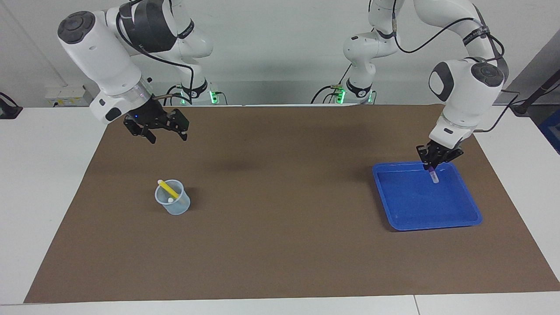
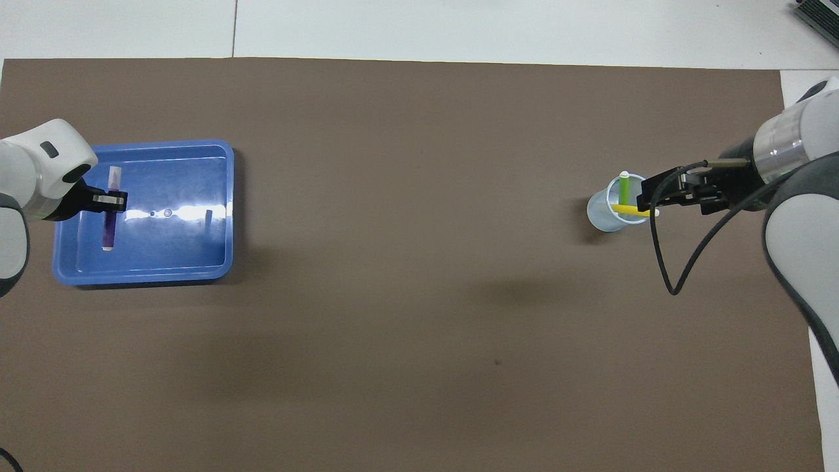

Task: Right arm passes pens to left for tray arrangement
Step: 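Lower the purple pen into the tray while the right gripper returns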

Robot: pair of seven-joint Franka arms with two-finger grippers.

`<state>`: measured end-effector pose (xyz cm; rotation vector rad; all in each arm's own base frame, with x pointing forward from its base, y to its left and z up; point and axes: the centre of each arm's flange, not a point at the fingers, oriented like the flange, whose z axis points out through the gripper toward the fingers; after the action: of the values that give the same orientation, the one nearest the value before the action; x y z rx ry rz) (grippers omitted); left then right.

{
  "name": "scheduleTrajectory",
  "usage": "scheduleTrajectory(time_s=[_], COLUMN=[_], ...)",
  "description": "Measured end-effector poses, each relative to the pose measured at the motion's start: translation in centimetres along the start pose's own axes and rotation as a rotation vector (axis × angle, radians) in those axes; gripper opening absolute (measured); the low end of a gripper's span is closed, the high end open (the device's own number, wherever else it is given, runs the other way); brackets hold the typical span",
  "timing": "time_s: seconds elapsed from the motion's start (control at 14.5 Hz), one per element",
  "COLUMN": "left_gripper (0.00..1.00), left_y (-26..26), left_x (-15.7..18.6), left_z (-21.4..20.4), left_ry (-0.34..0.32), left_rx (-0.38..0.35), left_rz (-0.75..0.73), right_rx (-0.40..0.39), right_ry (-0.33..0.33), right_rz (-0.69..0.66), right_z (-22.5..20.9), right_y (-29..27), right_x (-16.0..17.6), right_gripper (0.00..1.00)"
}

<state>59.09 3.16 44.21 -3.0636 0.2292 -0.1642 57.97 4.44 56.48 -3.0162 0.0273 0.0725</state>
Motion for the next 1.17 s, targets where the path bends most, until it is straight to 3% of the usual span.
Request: scheduleTrajectory(time_s=[0.48,0.9,1.17], left_gripper=[0.19,0.19,0.19], left_y=[-6.1,-8.2,-8.7], left_x=[3.1,2.6,1.9], left_z=[8.2,10.9,11.9], left_ry=[-0.016,-0.026,-0.038], left_rx=[0.008,0.0,-0.004], left_rz=[0.009,-0.022,-0.031], right_rx=[-0.036,-0.039,-0.037], right_ry=[0.079,0.129,0.12], right_rz=[-0.116,-0.139,-0.142], right_z=[5.7,10.4,12.0], right_y=[4.9,5.0,5.0], right_x=[0.2,2.5,3.2], right_gripper=[1.0,1.0,0.93])
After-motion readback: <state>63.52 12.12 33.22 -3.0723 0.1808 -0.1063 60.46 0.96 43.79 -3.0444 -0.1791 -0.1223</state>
